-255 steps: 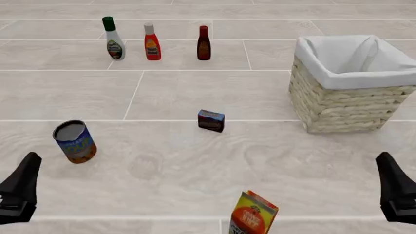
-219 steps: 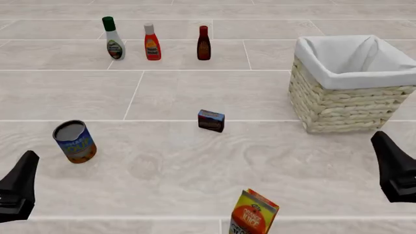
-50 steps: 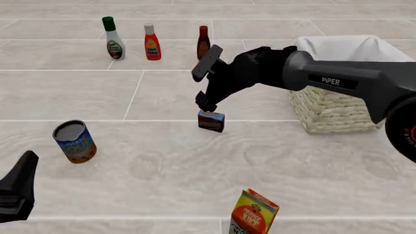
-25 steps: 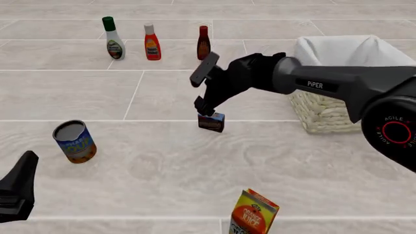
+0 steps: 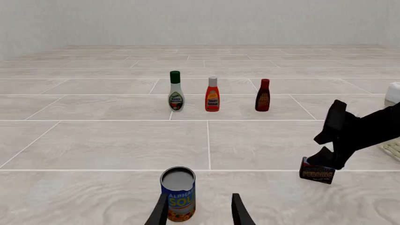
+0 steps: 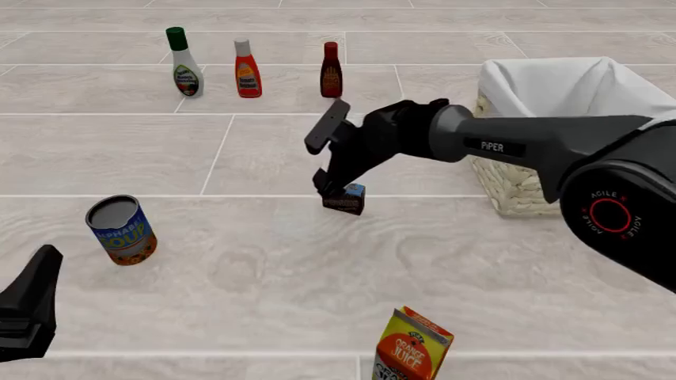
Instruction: Pick the chocolate pudding and place it in the basket.
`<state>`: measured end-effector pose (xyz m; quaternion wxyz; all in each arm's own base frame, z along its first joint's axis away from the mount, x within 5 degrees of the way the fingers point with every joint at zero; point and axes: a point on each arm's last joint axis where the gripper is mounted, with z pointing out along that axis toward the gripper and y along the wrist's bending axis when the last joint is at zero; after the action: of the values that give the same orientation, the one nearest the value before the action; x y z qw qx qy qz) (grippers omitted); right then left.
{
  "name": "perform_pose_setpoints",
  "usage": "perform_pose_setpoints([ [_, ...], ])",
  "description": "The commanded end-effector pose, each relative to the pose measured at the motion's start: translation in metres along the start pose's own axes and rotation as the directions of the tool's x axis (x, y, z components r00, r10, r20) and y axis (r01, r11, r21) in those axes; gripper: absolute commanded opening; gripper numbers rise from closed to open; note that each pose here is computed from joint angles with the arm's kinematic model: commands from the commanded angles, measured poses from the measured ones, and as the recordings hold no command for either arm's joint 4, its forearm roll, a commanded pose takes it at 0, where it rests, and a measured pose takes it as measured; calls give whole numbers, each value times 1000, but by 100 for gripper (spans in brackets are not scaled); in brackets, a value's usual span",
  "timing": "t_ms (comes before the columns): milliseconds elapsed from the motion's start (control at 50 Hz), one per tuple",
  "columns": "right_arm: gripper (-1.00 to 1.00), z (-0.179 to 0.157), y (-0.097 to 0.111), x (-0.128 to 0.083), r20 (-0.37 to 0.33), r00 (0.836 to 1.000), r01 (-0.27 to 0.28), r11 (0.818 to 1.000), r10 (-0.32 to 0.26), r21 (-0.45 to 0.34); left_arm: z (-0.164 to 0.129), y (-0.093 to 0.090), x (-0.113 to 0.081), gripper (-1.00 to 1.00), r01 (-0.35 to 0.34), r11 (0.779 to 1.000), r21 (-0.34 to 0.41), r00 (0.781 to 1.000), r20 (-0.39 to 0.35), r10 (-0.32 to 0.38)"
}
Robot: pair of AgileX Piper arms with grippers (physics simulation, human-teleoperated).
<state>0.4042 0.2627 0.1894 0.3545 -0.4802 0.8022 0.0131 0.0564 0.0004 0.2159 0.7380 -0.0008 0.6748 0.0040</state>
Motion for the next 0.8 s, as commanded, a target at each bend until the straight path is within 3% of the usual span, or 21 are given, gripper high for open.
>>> perform_pose_setpoints([
  [20,100,10,4,3,-11,1000,-6,1000,6,-9,0,0,0,100,0,1000,7,1000,1,0],
  [800,100,36,7,13,-44,999,-12,1000,11,-23,0,0,0,100,0,1000,7,1000,1,0],
])
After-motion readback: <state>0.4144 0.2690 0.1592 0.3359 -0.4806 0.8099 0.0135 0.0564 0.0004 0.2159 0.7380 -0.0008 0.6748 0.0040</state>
